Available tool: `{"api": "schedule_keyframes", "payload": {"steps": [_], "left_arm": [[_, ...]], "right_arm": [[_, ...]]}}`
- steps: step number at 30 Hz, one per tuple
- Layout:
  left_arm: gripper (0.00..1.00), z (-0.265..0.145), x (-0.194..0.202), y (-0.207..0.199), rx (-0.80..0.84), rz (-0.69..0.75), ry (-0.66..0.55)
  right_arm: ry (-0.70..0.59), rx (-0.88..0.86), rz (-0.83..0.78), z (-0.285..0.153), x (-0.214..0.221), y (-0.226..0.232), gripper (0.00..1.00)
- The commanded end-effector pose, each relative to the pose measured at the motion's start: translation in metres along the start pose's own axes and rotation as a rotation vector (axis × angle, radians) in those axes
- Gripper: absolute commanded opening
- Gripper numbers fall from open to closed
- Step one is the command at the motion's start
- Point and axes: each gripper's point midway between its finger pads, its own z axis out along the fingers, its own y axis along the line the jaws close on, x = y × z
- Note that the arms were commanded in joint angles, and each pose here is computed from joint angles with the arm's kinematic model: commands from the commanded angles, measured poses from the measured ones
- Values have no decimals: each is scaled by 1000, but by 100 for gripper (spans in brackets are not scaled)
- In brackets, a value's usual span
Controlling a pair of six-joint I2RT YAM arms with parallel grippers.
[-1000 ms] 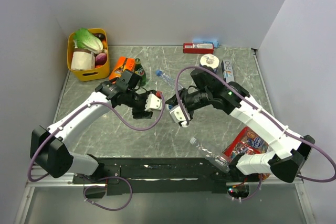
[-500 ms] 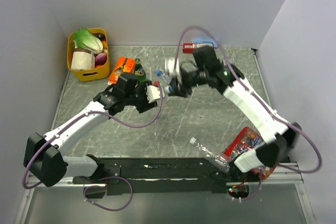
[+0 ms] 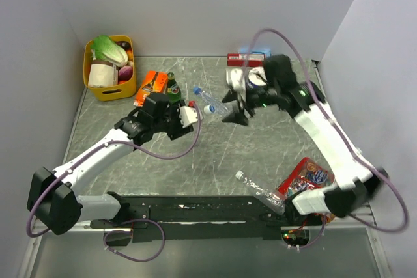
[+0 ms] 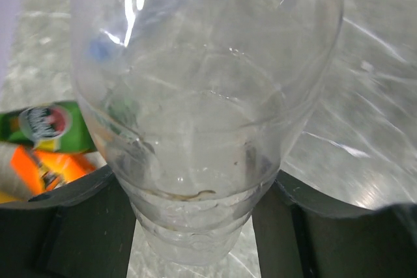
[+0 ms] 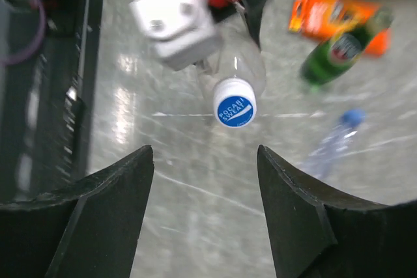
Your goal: Screw on the bottle caps
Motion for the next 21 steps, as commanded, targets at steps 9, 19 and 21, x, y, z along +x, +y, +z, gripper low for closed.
{"api": "schedule_keyframes", "payload": {"steps": [9,19,21], "left_arm": [[1,-19,-22,-50,290,186,-151],[1,-20,-27,-50,289,226,-179],[1,-20,-27,-49,286,225,-182]], "right_arm": [[-1,-64,-790,12,-14,53,71],[20,-129,-840,28,-11,55,56],[13,-137,-830,30,-11,56,50]]}}
